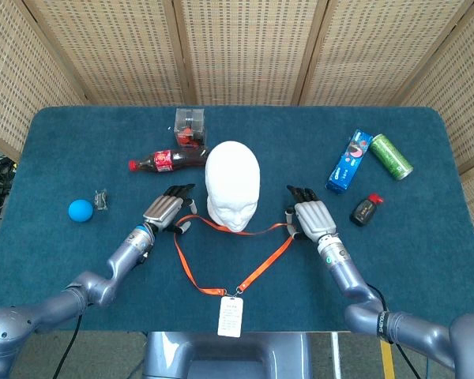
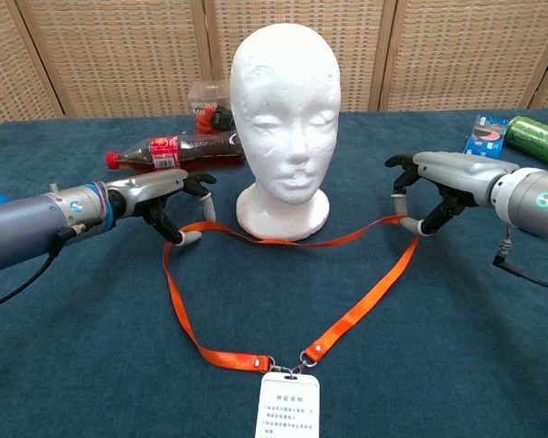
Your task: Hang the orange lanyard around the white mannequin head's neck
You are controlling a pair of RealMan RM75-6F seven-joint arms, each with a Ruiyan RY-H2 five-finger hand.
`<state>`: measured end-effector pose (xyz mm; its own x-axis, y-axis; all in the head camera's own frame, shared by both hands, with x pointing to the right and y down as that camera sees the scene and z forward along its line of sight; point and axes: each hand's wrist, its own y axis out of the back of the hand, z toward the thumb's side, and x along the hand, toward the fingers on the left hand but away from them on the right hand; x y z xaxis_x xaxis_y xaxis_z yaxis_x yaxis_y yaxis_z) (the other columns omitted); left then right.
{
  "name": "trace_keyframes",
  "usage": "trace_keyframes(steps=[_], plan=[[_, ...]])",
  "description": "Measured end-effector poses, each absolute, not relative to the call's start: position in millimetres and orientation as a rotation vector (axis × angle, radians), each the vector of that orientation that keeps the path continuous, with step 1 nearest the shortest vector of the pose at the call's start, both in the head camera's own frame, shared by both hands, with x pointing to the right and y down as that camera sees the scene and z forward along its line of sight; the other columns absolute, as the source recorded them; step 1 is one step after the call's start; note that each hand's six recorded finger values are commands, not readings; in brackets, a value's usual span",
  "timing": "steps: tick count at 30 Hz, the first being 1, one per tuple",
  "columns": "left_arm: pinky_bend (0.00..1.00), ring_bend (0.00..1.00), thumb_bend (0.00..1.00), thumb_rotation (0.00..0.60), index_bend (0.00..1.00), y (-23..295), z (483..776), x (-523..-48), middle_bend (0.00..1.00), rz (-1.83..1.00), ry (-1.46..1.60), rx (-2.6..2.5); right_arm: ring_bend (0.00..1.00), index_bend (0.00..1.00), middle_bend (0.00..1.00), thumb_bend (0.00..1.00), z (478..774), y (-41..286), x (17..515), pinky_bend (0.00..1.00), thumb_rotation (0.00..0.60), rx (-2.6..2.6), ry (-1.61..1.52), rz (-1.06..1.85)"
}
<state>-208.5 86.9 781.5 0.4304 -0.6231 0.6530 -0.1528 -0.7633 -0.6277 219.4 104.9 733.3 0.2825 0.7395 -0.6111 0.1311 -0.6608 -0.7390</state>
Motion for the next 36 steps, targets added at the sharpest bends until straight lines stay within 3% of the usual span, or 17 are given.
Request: trace_keyframes(steps=[7,17,32,36], plan=[[0.0,0.0,0.48,0.6,0.51,89,781,-206,0.0,-1.294,0.652,-2.212,0.0,0.72,0.07,0.69,733,104,221,0.0,0.6,-1.986,-0.781,1.393],[0.0,0.0,0.48,0.6,0.64,89,779,-205,0.0,-1.272,0.663,-2.2,0.0,0.72,0.07,0.69,732,103,225,0.0,0.6,-1.981,-0.792,1.394],[0.0,0.0,0.48,0.6,0.68,101,744,-221,0.0,-1.101,0.699,-2.136,0.0,0.72,0.08,0.69,695,113,224,0.0,0.6,-1.974,-0.755,1.266],[0.0,0.0,0.53,0.6,0.69,107,729,-231,0.0,-1.025,0.758,-2.119,0.0,0.73,0.09,0.69,680,117,222,0.0,0.6,-1.96,-0.741,1.186]])
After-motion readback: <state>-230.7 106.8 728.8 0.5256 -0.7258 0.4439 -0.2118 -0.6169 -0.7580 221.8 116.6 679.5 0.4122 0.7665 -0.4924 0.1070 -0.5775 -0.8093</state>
